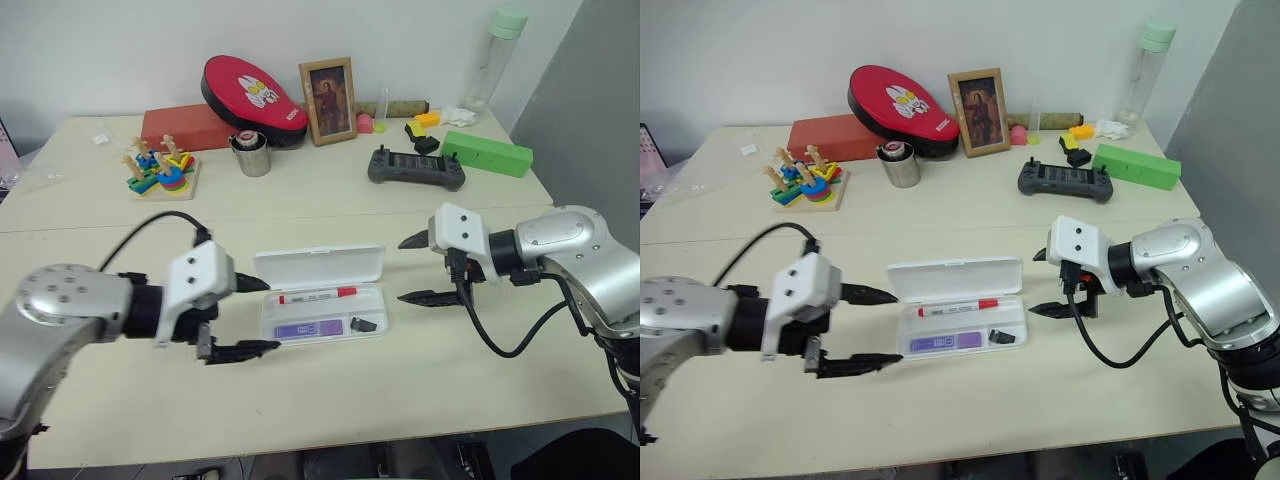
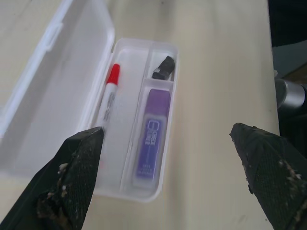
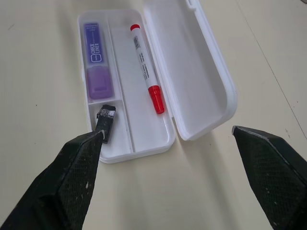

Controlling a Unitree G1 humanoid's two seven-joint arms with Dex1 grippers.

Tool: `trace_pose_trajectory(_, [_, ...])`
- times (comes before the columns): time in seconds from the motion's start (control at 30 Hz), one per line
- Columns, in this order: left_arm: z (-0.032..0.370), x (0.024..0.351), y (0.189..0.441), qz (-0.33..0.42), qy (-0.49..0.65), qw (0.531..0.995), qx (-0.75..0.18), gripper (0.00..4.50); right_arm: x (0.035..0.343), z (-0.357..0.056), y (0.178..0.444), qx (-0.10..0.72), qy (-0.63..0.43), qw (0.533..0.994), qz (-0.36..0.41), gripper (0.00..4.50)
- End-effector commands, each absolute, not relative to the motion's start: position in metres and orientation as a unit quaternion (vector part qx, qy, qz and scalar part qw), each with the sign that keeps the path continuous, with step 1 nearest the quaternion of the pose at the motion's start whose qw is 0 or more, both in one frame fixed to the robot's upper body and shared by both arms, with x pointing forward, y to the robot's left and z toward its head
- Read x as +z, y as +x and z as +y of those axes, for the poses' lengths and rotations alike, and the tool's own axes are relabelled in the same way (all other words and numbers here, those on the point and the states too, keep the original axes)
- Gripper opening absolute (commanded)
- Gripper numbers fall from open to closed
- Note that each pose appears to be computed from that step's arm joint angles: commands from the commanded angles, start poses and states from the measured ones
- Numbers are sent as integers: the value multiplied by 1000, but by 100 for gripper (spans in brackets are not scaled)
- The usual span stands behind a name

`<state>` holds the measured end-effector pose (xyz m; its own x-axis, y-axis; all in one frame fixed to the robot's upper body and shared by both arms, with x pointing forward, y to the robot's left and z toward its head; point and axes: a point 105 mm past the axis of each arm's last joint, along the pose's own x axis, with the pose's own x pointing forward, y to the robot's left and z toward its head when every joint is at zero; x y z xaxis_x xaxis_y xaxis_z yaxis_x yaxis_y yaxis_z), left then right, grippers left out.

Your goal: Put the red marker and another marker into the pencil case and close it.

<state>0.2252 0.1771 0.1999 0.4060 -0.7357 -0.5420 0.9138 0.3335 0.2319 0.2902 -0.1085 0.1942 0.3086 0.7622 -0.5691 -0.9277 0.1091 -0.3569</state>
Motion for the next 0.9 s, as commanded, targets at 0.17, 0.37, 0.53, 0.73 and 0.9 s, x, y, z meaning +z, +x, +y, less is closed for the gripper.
trace_pose_trajectory(0.17, [224,212,240,186,295,846,-403,448,211,-111,300,568,-366,732,91,450])
trace_pose_trajectory(0.37, [255,189,247,218,298,867,-335,450,216,-118,323,548,-390,736,79,432])
trace_pose_trajectory(0.53, [255,184,250,212,282,875,-332,450,207,-126,339,528,-413,737,86,346])
trace_pose_trajectory(0.73, [254,185,256,200,268,885,-325,450,205,-120,347,529,-406,741,78,224])
trace_pose_trajectory(0.9, [249,176,263,198,252,886,-334,450,188,-129,372,504,-415,752,92,87])
